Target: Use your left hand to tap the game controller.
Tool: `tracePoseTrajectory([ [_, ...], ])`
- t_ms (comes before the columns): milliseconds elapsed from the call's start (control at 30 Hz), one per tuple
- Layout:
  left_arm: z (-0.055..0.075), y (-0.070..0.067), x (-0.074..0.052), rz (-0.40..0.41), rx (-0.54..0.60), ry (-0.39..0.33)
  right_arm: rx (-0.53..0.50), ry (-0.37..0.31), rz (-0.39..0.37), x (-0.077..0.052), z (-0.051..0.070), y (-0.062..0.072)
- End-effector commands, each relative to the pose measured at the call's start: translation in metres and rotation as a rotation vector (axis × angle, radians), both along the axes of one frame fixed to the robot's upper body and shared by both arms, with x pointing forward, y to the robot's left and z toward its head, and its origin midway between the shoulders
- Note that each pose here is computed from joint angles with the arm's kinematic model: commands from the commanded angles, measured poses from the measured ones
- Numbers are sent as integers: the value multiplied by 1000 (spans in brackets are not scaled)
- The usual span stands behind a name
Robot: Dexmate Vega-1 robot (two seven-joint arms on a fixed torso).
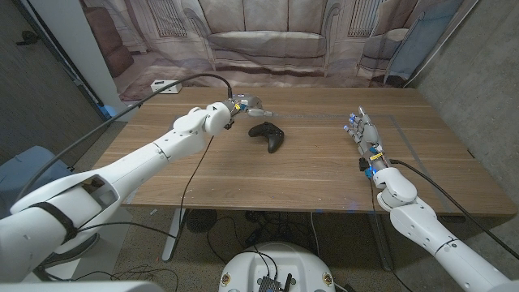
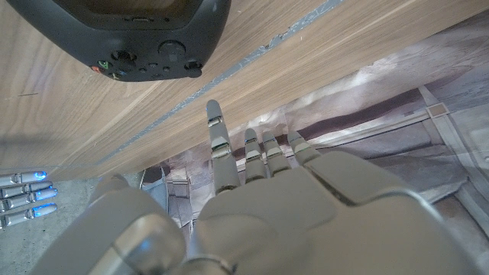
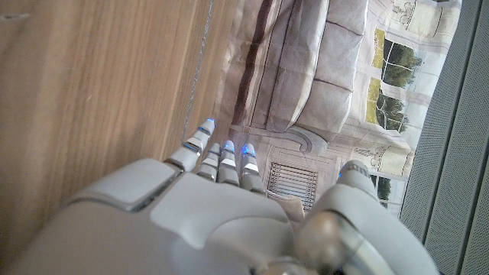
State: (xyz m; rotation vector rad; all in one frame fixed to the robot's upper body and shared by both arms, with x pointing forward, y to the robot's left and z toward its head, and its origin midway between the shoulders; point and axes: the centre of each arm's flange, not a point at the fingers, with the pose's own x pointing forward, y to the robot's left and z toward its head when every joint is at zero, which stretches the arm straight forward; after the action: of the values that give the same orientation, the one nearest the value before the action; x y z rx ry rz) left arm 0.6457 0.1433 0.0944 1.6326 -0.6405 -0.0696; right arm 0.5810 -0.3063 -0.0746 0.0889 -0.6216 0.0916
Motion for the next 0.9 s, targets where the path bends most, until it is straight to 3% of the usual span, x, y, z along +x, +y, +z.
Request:
tracePoseTrajectory([
  [33, -2, -13, 8, -3, 49, 16, 9, -5, -7, 0, -1, -3],
  [900, -8, -21, 19, 21, 101, 38, 28, -3, -15, 1, -3, -3],
])
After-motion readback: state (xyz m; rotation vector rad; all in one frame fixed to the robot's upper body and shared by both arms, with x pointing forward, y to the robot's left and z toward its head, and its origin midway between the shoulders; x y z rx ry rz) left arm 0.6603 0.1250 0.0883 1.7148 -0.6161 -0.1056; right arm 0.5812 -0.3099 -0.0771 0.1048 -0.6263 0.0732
